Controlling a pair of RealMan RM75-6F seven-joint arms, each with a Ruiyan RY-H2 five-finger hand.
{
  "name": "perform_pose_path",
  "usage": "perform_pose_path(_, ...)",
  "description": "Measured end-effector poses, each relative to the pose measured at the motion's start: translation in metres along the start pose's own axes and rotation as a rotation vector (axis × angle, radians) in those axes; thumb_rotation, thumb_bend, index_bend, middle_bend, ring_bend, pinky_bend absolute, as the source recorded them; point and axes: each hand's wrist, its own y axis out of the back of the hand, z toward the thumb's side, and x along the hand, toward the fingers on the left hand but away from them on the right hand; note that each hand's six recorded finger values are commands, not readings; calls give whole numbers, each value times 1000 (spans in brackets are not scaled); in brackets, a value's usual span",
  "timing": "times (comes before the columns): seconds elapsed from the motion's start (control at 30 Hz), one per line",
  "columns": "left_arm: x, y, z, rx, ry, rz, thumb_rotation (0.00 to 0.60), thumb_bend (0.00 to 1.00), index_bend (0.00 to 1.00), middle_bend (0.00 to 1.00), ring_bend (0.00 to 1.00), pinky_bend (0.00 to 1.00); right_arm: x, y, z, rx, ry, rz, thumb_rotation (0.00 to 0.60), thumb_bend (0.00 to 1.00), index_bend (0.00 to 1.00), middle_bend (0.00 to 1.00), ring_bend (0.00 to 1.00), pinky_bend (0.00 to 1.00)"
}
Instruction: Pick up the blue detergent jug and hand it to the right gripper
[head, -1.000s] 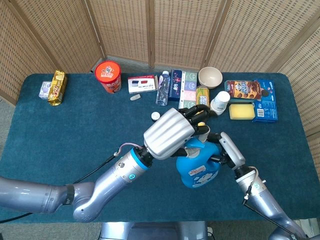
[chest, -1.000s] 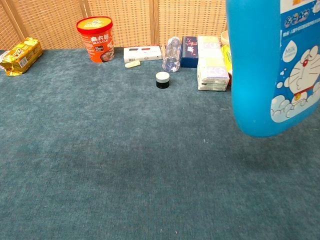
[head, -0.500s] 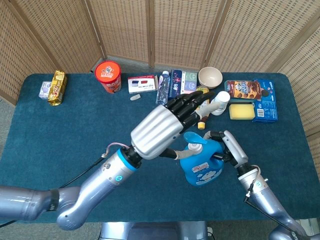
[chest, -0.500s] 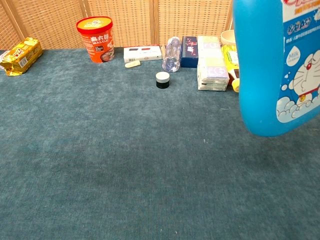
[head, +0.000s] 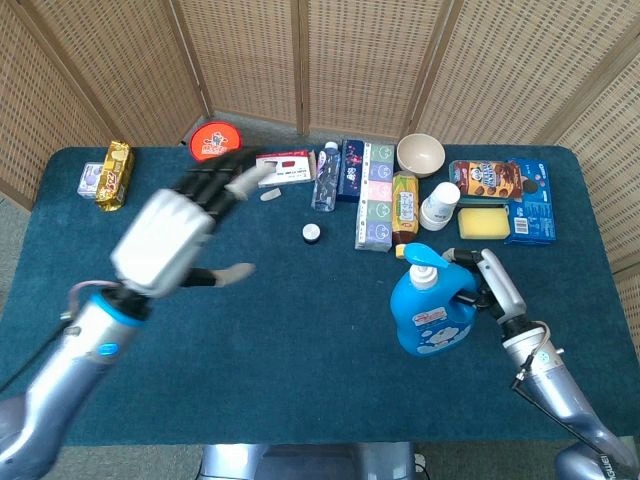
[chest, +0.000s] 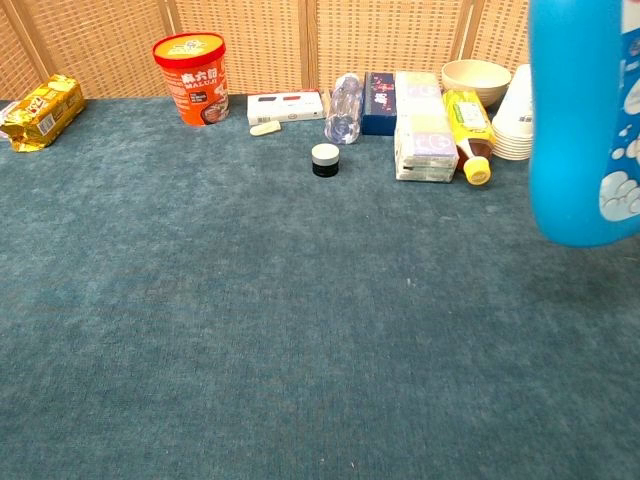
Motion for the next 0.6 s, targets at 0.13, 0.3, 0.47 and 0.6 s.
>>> perform_pose_path(0.13,-53,0,-64,22,129,-22,600,0,0,0,0,90,2,7,-1,11,9,-10,600,794,675,783,538,651)
perform_pose_path(0.3,-132,-7,-144,77,327,-78,600,0,0,0,0,62,4,15,-3,26,16,-29,600,795,675,783,538,651)
perform_pose_path(0.47,-209,-15,-191,102,489,-96,600,0,0,0,0,47,4,20,-2,30,24,-46,600,795,675,783,538,651)
perform_pose_path(0.6,-248,-28,-203,57,597,-91,600,0,0,0,0,46,5,24,0,20,34,-66,600,795,675,783,538,651)
